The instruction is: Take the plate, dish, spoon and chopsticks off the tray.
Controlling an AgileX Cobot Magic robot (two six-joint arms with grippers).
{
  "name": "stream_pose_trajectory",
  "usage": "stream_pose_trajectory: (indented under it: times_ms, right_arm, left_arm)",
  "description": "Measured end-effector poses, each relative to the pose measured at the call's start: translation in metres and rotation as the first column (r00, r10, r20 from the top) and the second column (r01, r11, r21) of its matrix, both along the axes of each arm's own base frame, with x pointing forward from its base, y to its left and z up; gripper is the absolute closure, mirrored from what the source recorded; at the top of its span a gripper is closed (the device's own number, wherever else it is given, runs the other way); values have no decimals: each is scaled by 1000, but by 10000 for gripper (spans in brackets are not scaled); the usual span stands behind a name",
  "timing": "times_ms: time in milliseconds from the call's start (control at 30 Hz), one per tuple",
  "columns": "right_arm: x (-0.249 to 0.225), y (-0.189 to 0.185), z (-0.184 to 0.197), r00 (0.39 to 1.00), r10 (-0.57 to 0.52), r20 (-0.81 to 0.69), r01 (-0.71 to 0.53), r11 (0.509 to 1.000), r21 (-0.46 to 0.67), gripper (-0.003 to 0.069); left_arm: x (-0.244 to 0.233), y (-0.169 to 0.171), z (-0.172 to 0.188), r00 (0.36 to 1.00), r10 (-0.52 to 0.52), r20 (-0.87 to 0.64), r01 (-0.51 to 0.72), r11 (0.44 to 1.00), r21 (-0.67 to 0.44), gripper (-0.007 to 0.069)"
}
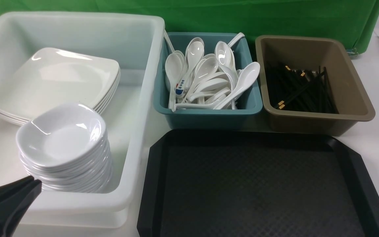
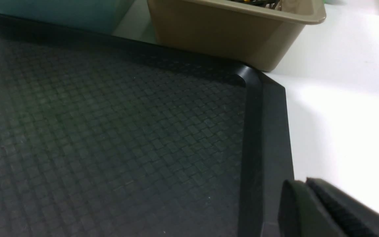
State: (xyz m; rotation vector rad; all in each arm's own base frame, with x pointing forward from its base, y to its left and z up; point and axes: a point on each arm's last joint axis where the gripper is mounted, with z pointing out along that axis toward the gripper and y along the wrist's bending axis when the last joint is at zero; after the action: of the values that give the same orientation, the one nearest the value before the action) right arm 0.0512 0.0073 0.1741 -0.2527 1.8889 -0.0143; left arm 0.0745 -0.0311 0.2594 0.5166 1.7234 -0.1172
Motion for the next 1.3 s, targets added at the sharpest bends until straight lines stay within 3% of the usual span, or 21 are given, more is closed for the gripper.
stream_pose_trajectory:
  times_ms: [467, 633, 700, 833, 1033, 1300]
  right_arm:
    - [0, 0, 0, 1000, 0, 0, 0, 1000, 0, 561]
    - [0, 0, 0, 1000, 0, 0, 0, 1000, 0, 550]
    - [0, 0, 0, 1000, 0, 1, 0, 1000, 0, 542]
    - [0, 0, 0, 1000, 0, 1, 0, 1000, 0, 533]
    - [0, 0, 0, 1000, 0, 5, 0, 1000, 0, 519]
    - [0, 0, 1, 1000, 0, 6, 0, 1000, 1, 515]
  left_arm:
    - [0, 1, 0, 1000, 9, 8, -9, 1000, 11, 608]
    - [6, 12, 0, 983, 168, 71, -158, 979, -132, 608]
    - [3, 21, -11, 954, 280, 109, -252, 943, -216, 608]
    - [-6, 30, -39, 917, 390, 82, -350, 887, -302, 608]
    - [-20, 31, -76, 900, 427, -87, -436, 871, -226, 608]
    - [-20, 31, -76, 899, 428, -94, -438, 871, -221, 608]
